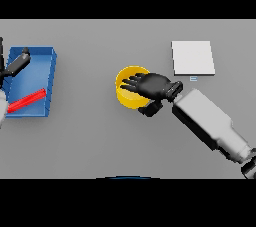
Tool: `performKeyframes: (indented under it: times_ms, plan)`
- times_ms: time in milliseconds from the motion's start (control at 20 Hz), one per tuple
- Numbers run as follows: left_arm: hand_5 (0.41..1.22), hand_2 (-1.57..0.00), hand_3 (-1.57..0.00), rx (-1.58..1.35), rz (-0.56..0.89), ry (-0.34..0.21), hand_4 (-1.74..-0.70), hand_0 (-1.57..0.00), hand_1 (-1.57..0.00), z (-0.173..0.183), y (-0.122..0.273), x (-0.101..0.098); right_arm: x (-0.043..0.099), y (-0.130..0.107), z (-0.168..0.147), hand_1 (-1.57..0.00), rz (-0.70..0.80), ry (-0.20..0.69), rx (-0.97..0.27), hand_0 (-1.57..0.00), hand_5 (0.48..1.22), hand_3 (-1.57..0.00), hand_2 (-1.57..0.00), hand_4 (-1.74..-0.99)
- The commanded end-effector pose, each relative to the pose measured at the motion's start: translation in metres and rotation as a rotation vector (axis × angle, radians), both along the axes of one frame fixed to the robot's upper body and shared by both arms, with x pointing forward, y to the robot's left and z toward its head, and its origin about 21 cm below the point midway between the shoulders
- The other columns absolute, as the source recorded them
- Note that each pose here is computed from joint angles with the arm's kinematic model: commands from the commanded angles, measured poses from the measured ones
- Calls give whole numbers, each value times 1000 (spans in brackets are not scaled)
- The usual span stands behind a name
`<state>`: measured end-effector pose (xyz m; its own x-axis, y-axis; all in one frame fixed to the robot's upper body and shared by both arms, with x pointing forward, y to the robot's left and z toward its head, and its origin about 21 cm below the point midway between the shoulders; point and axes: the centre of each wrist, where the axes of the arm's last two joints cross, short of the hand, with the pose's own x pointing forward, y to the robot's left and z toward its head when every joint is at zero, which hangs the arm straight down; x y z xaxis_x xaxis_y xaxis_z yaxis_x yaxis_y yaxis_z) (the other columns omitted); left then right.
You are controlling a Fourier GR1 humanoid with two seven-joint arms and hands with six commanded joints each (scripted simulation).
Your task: Pick up the red beaker and tilt it to pour out 1 green nut into yellow bowl. Pick up the yellow bowl and place it on the metallic measuring scale.
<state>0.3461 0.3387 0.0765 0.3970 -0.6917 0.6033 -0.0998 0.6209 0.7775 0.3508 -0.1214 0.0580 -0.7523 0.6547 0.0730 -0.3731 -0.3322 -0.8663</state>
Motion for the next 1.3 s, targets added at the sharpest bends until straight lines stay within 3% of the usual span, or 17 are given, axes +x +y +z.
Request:
performKeyframes:
  times_ms: [0,450,550,600,650,750,850,950,1050,1250]
  plan:
    - [697,1,1,-4,5,1,-744,1,1,1,1,1,2,2,3,1,18,0,-2,1,734,1,1,-1258]
    - [699,1,1,-9,14,9,-745,1,1,2,5,1,11,10,-8,1,-18,91,-76,1,758,-72,-23,-1289]
    - [701,1,1,-6,15,12,-750,1,1,-1,3,0,9,12,-11,-36,-60,106,-88,-26,805,-141,-71,-1302]
    - [701,1,1,-6,19,10,-752,1,1,0,4,0,9,10,-11,-135,-58,107,-95,-161,839,-182,-147,-1321]
    - [700,1,1,-5,21,10,-754,1,1,0,5,0,8,10,-8,-422,-47,109,-93,-443,915,-236,-375,-1351]
    - [704,1,1,-3,11,6,-755,1,1,2,3,1,8,8,-10,-836,-23,136,-76,-849,1025,-399,-806,-1463]
    - [701,1,1,2,7,8,-756,1,1,0,4,0,8,10,-9,-1100,-27,146,-86,-1109,1096,-706,-1081,-1557]
    - [698,1,1,6,1,7,-751,1,1,-1,1,0,8,9,-8,-1270,-24,151,-89,-1275,1141,-1007,-1176,-1623]
    - [692,1,1,8,5,8,-747,1,1,4,2,2,7,10,-8,-1378,-25,144,-91,-1382,1170,-1210,-1234,-1666]
    - [688,1,1,16,4,11,-736,1,1,0,6,2,7,7,-8,-1492,-29,146,-60,-1493,1200,-1386,-1286,-1710]
